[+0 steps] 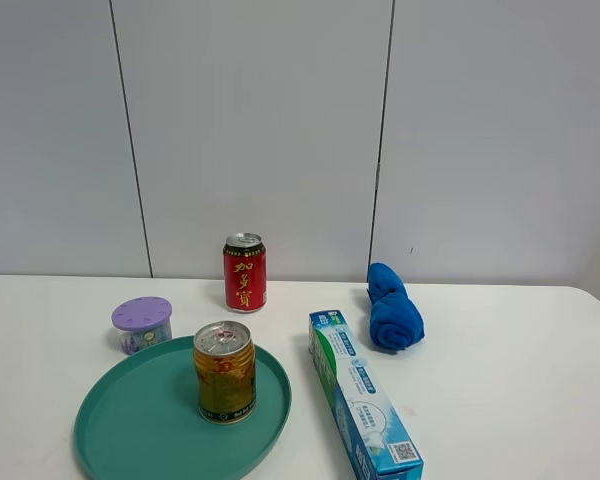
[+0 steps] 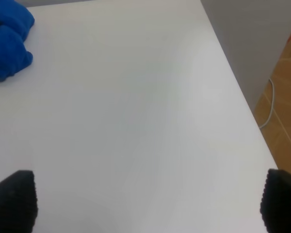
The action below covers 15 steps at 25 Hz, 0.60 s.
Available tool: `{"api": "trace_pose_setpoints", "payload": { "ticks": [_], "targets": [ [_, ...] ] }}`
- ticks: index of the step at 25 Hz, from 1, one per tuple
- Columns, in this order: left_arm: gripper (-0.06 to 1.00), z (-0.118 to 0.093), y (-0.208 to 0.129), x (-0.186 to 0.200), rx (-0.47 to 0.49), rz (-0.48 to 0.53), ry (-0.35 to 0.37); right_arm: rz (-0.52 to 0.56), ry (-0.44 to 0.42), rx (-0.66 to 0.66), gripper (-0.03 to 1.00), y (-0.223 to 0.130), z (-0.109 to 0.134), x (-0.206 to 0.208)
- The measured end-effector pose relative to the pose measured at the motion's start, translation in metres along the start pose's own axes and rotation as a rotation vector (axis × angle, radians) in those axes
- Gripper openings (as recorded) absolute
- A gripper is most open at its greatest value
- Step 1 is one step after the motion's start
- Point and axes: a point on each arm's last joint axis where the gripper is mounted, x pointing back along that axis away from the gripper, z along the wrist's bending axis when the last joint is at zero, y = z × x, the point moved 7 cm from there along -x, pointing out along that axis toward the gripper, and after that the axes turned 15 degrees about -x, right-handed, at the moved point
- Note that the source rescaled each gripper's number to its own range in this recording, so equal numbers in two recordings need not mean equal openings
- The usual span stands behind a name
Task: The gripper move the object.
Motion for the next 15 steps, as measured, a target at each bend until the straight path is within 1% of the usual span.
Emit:
{"api": "trace_pose_setpoints", "payload": {
  "ticks": [15],
  "targets": [
    [1.00, 0.0000, 0.0000, 0.0000, 0.000, 0.000, 0.000, -0.002, -0.007, 0.004, 0.79, 0.0003, -0.0011, 0.0000]
  ]
}}
